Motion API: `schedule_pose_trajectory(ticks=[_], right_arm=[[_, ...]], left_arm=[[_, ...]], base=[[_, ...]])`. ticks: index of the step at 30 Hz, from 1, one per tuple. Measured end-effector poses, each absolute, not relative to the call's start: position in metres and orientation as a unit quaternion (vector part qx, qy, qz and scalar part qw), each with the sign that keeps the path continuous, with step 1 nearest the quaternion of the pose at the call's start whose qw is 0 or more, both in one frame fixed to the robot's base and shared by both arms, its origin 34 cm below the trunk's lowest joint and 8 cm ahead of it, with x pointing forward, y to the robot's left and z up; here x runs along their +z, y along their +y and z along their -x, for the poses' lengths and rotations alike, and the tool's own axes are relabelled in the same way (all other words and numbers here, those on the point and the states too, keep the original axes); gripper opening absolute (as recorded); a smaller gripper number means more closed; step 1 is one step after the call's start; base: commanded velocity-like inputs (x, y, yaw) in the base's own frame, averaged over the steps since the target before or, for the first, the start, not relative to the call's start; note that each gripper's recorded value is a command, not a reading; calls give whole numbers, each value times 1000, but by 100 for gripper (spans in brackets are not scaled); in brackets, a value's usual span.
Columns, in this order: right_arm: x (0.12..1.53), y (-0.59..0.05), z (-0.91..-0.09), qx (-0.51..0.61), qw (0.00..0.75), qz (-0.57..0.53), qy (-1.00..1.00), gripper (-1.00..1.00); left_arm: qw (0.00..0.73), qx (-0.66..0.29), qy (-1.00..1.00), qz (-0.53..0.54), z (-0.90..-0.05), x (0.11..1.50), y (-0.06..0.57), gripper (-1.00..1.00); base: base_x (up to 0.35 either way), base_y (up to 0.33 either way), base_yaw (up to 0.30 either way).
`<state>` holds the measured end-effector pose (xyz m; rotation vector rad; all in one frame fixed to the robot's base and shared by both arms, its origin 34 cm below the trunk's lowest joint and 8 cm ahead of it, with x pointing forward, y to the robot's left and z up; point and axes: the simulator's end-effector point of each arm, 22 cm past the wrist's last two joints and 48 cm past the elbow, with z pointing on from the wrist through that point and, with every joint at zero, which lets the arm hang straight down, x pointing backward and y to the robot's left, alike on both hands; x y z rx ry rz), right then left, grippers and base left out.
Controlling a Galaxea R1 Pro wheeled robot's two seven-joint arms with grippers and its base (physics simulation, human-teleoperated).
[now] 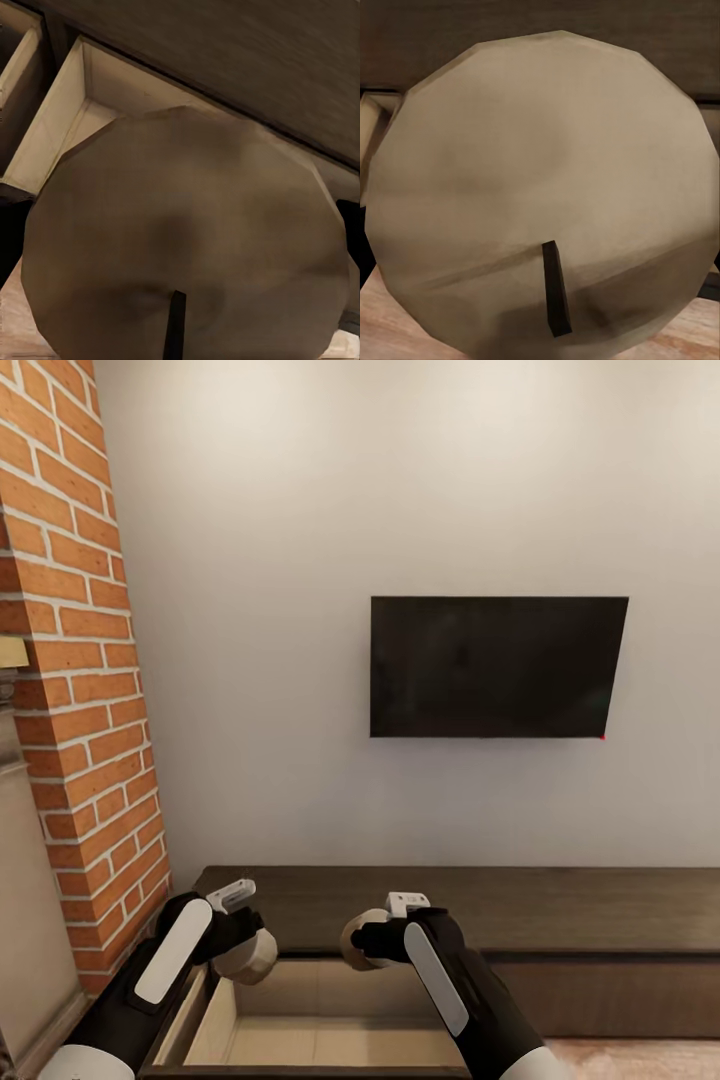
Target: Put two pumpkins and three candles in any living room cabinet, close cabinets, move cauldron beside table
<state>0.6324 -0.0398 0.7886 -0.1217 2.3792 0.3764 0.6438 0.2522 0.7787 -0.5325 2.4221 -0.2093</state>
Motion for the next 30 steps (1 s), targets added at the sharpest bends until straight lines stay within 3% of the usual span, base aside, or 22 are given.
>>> schedule_pose_trajectory(ticks=[30], right_arm=[[726, -39, -624, 148, 351, 47, 923, -100]], left_arm=[[299, -78, 928, 206, -633, 702, 247, -100]], base=[[0, 0, 0]])
